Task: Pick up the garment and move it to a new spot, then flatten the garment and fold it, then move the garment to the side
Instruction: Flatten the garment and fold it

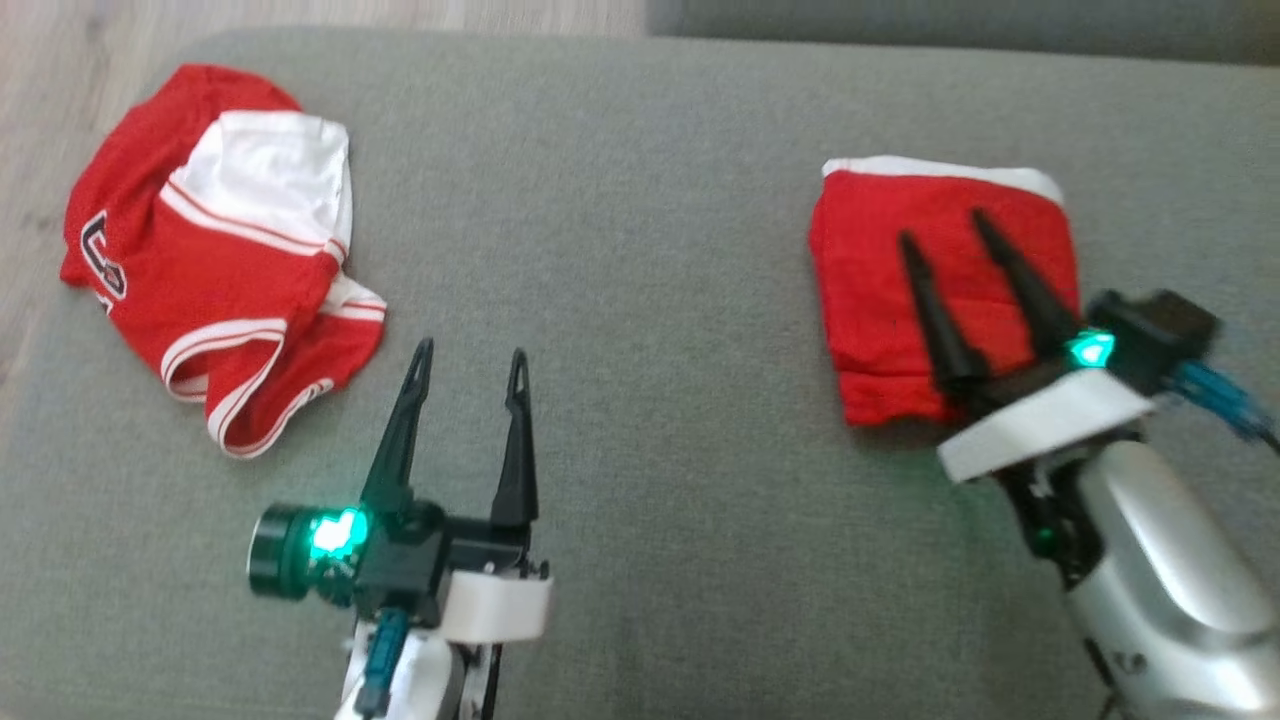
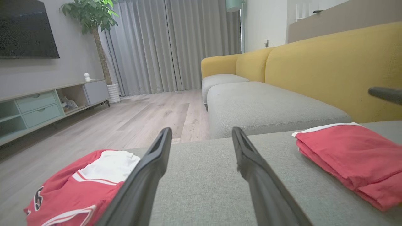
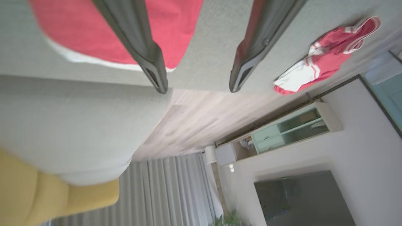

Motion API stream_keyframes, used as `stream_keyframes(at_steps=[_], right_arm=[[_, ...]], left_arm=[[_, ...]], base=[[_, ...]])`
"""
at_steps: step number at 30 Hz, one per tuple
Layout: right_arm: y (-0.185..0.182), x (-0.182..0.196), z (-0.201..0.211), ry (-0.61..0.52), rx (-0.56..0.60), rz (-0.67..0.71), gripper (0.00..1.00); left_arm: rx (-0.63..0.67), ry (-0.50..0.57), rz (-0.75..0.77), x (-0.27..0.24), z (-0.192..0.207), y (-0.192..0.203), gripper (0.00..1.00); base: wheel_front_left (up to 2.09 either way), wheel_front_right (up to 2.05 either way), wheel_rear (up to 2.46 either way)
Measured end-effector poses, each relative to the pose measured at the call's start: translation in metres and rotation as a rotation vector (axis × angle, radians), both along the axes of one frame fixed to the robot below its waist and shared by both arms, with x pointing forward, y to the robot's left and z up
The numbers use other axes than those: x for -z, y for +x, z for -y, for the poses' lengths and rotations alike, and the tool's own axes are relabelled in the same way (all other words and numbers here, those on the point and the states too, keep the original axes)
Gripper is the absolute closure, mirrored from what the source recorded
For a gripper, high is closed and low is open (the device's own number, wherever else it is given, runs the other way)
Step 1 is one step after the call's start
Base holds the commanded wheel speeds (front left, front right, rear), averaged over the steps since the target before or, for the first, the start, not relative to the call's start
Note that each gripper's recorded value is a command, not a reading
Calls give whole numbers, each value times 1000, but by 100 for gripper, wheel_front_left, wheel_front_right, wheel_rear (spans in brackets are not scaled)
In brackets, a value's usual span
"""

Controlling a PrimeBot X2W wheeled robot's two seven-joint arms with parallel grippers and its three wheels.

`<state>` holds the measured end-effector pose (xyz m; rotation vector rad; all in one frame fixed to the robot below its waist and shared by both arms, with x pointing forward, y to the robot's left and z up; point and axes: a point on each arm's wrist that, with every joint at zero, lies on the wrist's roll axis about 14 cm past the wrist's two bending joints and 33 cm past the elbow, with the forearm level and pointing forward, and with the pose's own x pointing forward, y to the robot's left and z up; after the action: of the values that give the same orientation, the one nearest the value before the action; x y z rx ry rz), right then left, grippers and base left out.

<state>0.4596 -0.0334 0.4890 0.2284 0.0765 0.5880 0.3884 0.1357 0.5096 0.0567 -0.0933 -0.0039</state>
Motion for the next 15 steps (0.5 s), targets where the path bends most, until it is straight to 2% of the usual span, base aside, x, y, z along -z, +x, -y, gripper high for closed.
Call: stream_keyframes(at_steps=[4, 9, 13, 15], right_arm=[[-7, -23, 36, -6, 107, 111, 0], [-45, -26, 75, -43, 227, 141, 0], [-82, -16, 91, -25, 308, 101, 0], [-102, 1, 94, -79, 305, 68, 0]], left_arm=[[0, -32, -6, 0, 1, -13, 0], [4, -64, -19, 3, 3, -36, 0], [14, -78, -36, 8, 5, -55, 0], [16, -84, -48, 12, 5, -63, 0]], base=[[0, 0, 0], [0, 0, 0], [0, 0, 0], [0, 0, 0]])
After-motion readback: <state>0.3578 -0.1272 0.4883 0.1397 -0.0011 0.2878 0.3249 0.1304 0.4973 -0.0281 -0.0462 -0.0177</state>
